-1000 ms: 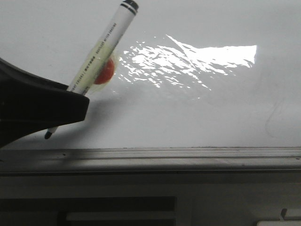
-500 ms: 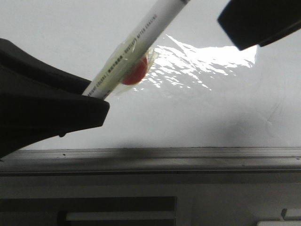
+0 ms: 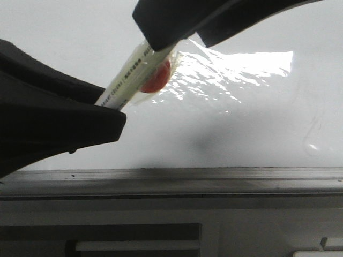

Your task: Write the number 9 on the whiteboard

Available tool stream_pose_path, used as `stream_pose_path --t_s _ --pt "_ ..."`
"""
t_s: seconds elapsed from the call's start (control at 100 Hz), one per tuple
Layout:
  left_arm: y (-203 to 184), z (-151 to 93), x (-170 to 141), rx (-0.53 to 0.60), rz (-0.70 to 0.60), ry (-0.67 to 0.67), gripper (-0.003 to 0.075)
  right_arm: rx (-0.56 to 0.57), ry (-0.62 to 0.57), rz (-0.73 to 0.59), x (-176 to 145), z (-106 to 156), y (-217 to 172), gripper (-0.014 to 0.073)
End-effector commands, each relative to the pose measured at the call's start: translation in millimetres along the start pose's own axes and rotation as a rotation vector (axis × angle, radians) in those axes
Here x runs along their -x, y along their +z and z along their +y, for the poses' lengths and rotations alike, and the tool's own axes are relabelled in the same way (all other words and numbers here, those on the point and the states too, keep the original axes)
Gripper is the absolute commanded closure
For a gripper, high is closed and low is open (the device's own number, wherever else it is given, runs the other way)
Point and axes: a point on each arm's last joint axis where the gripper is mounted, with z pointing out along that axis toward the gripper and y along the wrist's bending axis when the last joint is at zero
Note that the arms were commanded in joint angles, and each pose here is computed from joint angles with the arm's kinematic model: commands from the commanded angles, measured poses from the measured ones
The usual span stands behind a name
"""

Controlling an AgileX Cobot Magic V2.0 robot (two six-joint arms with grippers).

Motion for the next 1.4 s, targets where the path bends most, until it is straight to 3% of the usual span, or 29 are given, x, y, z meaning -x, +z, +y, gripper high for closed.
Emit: stream_pose_path --t_s 0.0,0.28,0.42,0.67,0.74,0.87,0.93,1.12,1.39 --pt "-0.4 3.8 19.2 0.011 -0.124 -0.007 0.0741 -0.018 -0.002 -0.122 18.4 -0.9 -7.3 0.0216" --pt "-0.4 3.8 19.2 0.011 -0.124 -0.007 0.0741 -0.018 0.013 -0.101 17.4 -2.3 2.1 0.0523" --pt "-0.4 3.8 19.2 0.011 -0.124 -0.007 0.0741 -0.018 0.015 -0.099 17.3 -2.3 3.0 0.0605" --pt "-0.4 3.8 19.2 0.011 -0.124 -0.007 0.0724 -0.018 0.013 -0.099 17.3 -2.3 3.0 0.0626" --pt "-0.4 3.7 19.3 0.010 -0.125 -0.007 0.0650 -0.018 0.013 -0.101 17.5 -2.4 2.9 0.0626" --pt "-0.4 4.5 19.4 0.018 -0.126 -0.020 0.0436 -0.019 0.013 -0.104 17.7 -2.5 2.9 0.0626" --pt "-0.6 6.0 18.7 0.034 -0.118 -0.044 0.0396 -0.019 0.013 -0.104 17.7 -2.5 2.9 0.0626" --pt "-13.0 16.7 22.6 0.152 -0.114 -0.206 0.0395 -0.044 0.024 -0.147 20.1 -6.9 -10.9 0.0626" --pt "-39.7 17.7 38.9 0.196 -0.195 -0.177 0.0395 -0.147 0.126 -0.212 21.8 -29.1 -31.2 0.0627"
